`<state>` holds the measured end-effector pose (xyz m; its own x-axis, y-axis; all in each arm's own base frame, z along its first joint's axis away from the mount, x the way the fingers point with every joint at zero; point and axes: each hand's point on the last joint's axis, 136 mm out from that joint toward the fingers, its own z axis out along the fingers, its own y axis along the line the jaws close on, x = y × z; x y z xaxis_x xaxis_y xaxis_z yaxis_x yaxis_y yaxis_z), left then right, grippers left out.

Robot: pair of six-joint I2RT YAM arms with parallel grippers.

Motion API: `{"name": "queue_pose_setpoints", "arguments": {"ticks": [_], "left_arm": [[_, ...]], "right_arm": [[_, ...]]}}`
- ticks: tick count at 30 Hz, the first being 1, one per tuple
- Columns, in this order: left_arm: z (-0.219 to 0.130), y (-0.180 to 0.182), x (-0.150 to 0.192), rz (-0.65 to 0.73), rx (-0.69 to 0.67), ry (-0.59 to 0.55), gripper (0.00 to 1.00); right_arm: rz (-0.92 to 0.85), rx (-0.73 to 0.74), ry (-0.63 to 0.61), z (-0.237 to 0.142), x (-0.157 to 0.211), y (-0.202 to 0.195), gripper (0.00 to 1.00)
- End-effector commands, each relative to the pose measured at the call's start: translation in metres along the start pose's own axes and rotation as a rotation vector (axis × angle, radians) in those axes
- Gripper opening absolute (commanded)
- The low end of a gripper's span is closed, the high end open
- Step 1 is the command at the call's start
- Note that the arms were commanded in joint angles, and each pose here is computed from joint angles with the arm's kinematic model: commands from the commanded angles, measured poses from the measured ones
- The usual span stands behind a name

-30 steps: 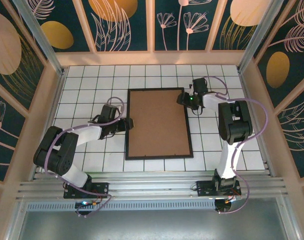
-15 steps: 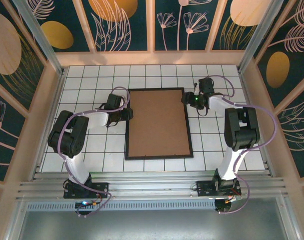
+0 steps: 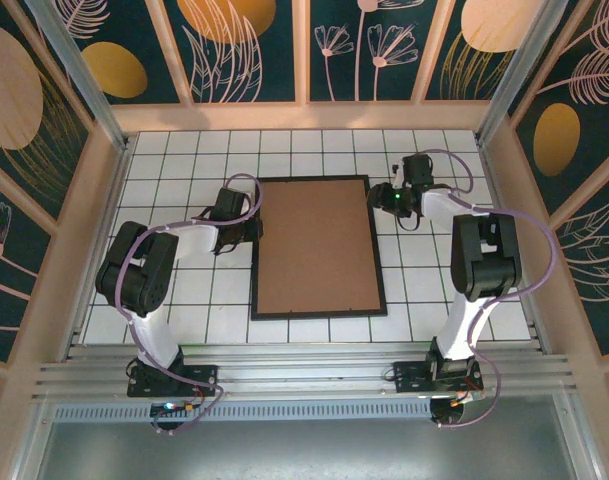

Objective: Put the photo into the frame

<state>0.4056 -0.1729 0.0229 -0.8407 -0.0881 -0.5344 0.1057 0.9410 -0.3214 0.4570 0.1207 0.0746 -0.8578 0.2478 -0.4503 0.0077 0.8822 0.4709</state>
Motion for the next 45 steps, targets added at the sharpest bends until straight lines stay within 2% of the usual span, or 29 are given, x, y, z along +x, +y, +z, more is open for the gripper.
{"name": "queue_pose_setpoints", "arguments": {"ticks": [1, 14, 22, 31, 45], "left_arm": [[0.005, 0.032, 0.032, 0.032, -0.123, 0.097, 0.21], [0.006, 0.023, 0.025, 0.024, -0.082, 0.087, 0.2], [0.008, 0.021, 0.026, 0.025, -0.072, 0.094, 0.21], [0.01, 0.02, 0.029, 0.02, -0.058, 0.101, 0.21], [0.012, 0.015, 0.03, 0.015, -0.029, 0.108, 0.21]], "right_arm": [[-0.031, -0.05, 0.062, 0.012, -0.001, 0.008, 0.46], [-0.021, -0.02, 0.112, 0.038, -0.009, -0.012, 0.32], [-0.011, -0.037, 0.138, 0.052, -0.002, -0.015, 0.28], [-0.01, -0.019, 0.181, 0.062, 0.017, -0.018, 0.32], [-0.122, 0.186, 0.251, 0.07, 0.061, -0.017, 0.39]]}}
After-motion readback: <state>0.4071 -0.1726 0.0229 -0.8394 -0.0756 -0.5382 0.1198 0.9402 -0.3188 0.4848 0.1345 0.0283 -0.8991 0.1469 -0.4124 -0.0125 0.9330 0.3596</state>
